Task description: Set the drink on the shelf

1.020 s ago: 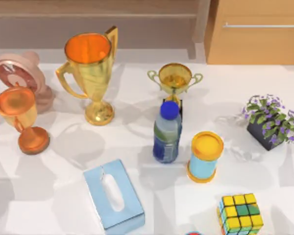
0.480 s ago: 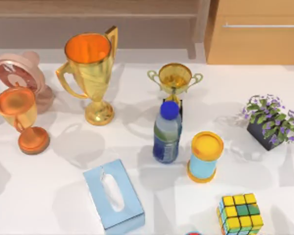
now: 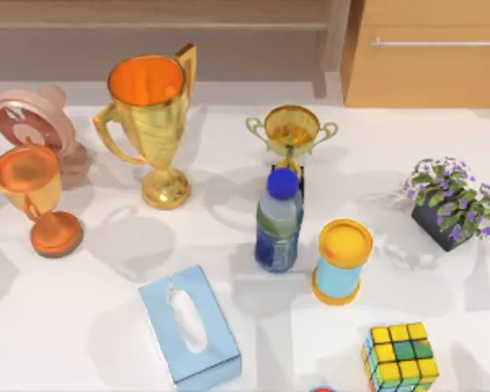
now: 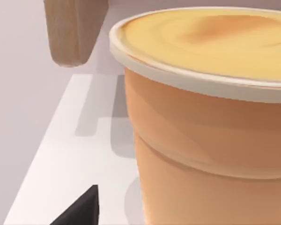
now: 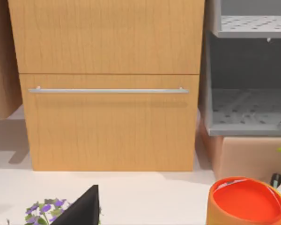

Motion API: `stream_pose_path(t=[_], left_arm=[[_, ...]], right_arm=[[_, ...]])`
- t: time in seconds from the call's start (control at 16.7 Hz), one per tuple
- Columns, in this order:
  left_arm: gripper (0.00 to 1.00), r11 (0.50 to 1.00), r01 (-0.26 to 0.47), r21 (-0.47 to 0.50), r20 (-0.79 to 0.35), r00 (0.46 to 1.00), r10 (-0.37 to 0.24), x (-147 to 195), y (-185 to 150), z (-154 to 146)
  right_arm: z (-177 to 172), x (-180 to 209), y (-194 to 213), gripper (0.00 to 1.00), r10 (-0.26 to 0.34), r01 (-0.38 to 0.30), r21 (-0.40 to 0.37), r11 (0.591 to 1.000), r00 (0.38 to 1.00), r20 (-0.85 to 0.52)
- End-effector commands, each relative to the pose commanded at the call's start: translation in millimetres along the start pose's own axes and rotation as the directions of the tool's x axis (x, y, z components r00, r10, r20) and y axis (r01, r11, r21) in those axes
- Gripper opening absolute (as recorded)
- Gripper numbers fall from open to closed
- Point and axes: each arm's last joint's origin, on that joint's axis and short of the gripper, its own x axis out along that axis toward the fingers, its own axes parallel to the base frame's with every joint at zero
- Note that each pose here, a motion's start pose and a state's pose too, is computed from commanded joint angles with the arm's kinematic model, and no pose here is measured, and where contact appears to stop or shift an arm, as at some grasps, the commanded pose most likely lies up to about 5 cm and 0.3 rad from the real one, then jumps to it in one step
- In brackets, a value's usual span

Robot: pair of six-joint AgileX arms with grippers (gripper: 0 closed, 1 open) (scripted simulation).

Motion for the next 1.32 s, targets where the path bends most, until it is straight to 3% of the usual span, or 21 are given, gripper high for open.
stream_pose_path(t=[0.3,0.6,1.32], left_arm=[[1.0,1.0,0.0,0.0,0.0,1.0,0.0,46.3,-1.4,-0.2],[1.0,1.0,0.0,0.0,0.0,1.0,0.0,53.4,-2.4,-0.2],[0.1,1.0,0.0,0.0,0.0,1.0,0.0,53.4,-2.4,-0.2]], right_arm=[[0.0,0.0,0.0,1.0,0.0,0.0,0.0,1.0,1.0,0.0],[0.0,0.0,0.0,1.0,0.0,0.0,0.0,1.0,1.0,0.0],[0.0,0.0,0.0,1.0,0.0,0.0,0.0,1.0,1.0,0.0]])
